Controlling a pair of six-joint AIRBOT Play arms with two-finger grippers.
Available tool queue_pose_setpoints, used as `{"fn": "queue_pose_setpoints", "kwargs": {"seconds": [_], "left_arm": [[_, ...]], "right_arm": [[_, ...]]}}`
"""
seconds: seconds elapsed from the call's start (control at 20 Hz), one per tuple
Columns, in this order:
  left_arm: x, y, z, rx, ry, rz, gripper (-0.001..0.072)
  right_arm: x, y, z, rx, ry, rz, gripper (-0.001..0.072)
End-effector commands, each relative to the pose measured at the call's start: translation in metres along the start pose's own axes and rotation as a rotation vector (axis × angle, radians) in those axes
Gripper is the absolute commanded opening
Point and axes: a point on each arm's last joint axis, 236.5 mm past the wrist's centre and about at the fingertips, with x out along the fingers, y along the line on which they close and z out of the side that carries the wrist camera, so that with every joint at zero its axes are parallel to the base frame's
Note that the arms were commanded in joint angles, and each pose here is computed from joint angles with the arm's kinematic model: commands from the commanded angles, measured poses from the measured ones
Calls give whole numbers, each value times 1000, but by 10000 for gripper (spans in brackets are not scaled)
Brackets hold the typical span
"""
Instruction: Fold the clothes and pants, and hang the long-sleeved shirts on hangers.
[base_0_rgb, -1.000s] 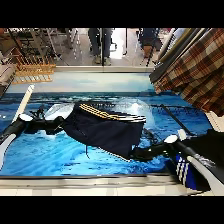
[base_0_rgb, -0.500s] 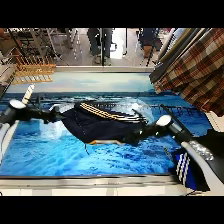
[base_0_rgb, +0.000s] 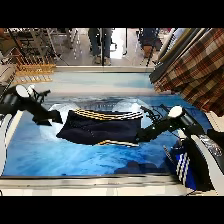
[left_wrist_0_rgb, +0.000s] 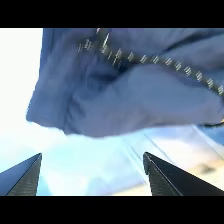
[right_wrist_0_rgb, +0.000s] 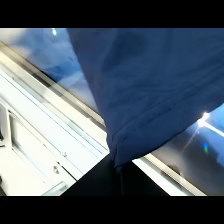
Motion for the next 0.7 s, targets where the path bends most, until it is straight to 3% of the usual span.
{"fn": "queue_pose_setpoints", "kwargs": {"seconds": [0.0, 0.15, 0.35, 0.4, 0.5, 0.6, 0.65], "left_arm": [[32, -4, -22, -151, -33, -206, 693], [36, 5, -12, -367, -303, -371, 693], [58, 27, -22, -507, -363, -360, 691], [62, 27, -18, -515, -369, -363, 645], [66, 27, -5, -545, -409, -372, 299], [65, 17, 8, -481, -457, -398, 38], [62, 9, 10, -413, -465, -415, 10]], "right_arm": [[5, -9, -3, 28, 5, -11, 16], [5, -13, 9, 27, -46, -28, 16], [4, -12, 22, 23, -97, -23, 16], [4, -11, 23, 23, -104, -18, 16], [4, -10, 23, 21, -102, -16, 16], [4, -9, 21, 21, -93, -12, 16], [5, -7, 15, 17, -69, -3, 16]]}}
